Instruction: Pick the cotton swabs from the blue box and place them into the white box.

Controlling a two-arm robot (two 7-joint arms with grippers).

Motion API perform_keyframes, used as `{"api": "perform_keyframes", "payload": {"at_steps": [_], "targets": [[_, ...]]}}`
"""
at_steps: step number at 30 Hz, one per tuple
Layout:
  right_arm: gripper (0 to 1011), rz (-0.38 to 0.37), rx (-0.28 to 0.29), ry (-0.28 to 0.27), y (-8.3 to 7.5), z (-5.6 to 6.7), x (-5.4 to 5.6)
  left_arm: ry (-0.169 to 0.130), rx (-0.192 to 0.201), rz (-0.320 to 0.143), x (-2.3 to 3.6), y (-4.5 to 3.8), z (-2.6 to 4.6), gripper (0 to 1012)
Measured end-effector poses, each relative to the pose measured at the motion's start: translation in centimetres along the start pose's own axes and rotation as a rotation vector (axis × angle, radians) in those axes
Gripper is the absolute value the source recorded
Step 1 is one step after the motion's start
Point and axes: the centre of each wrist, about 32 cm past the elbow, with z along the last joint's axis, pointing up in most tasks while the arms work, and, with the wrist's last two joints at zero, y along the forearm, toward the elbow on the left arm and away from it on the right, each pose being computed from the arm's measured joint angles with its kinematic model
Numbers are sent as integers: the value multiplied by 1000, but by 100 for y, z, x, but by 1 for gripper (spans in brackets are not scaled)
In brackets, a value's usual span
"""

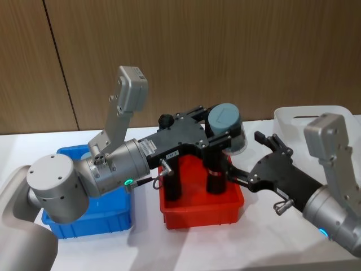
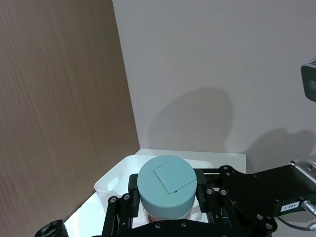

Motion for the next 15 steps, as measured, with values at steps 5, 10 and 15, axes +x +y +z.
{"api": "perform_keyframes", "payload": {"at_steps": [5,10,15], "targets": [[1002,9,0,-5,59,33,18,0,0,0,0,0,0,660],[1002,16,-4,-8,115,50,35,0,0,0,0,0,0,660],[1002,19,-7,-8,164,56,47,0,0,0,0,0,0,660]]}}
